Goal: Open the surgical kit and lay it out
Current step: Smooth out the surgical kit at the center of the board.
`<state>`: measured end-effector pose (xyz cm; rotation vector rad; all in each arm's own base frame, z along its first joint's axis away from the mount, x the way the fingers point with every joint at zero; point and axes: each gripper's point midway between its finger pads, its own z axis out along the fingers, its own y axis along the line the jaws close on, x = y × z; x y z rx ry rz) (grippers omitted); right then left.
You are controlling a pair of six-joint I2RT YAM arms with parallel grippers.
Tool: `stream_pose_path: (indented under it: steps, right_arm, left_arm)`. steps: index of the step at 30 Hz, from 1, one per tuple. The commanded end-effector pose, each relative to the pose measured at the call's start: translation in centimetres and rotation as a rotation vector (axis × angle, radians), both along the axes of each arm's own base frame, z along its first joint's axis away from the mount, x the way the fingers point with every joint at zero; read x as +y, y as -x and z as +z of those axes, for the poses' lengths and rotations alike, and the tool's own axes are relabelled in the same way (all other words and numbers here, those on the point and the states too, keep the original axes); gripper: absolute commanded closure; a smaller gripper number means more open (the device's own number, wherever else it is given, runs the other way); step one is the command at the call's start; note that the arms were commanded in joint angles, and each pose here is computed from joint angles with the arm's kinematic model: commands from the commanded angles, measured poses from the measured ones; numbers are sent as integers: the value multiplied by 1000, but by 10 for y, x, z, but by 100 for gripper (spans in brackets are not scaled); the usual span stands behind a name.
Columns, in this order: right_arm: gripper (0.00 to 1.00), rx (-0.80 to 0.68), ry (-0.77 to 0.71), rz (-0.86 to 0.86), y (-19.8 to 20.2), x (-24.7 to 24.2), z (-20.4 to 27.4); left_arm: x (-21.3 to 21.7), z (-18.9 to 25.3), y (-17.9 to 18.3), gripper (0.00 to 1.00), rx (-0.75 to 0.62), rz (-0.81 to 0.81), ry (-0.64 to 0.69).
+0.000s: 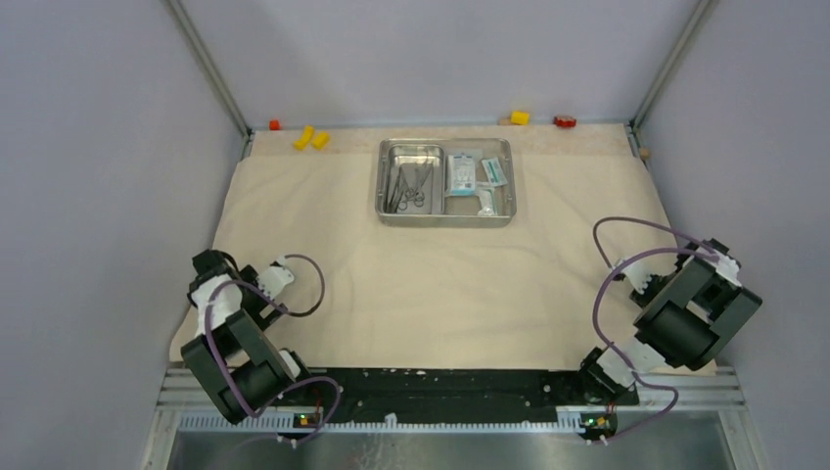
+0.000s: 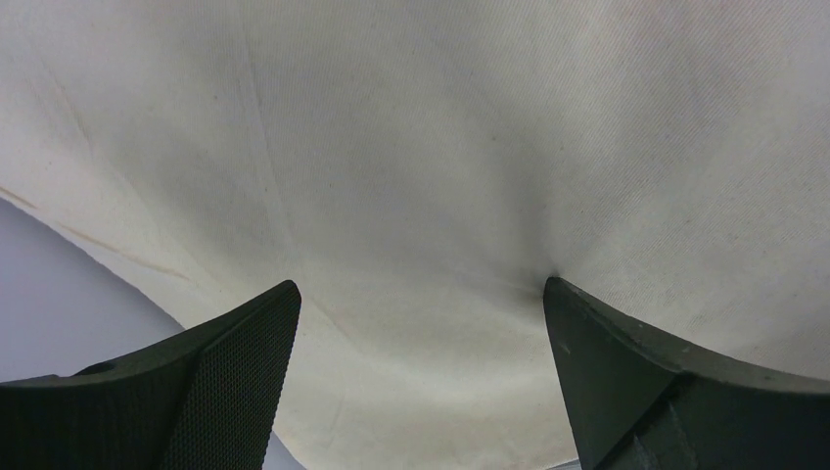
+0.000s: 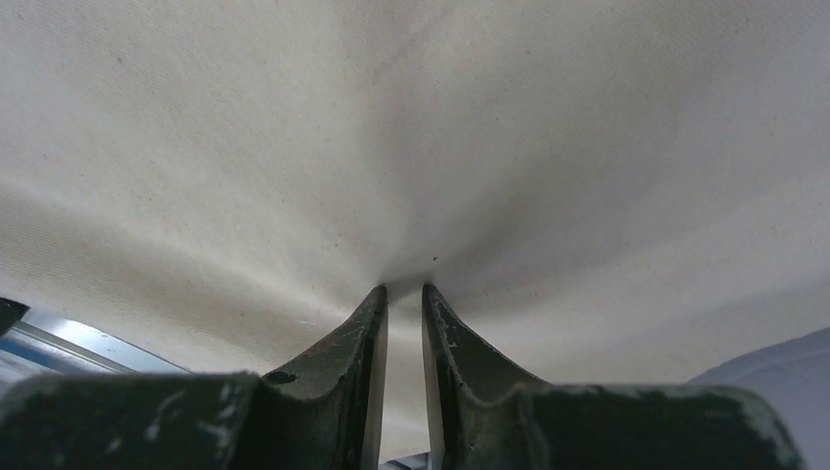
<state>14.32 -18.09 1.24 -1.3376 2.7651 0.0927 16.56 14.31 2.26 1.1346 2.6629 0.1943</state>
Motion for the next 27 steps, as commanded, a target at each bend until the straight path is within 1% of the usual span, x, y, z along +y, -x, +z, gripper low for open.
stream_pose_path:
  steps: [1, 6, 11, 15, 21, 27]
  right_arm:
    - [81, 100, 3, 15, 33, -4, -27]
    - [81, 79, 17, 11, 29, -9, -25]
    - [79, -6, -30, -50, 2, -14, -5]
    - [77, -74, -86, -83, -20, -12, 15]
    - [75, -138, -100, -93, -46, -6, 31]
    - [73, -171, -105, -83, -66, 8, 41]
  left_arm:
    - [5, -17, 29, 1, 80, -33, -31]
    - [8, -12, 40, 1, 82, -46, -67]
    - [10, -3, 42, 1, 72, -61, -99]
    - [11, -3, 52, 1, 117, -68, -115]
    - [13, -6, 73, 1, 199, -84, -150]
    - [10, -8, 82, 1, 215, -99, -159]
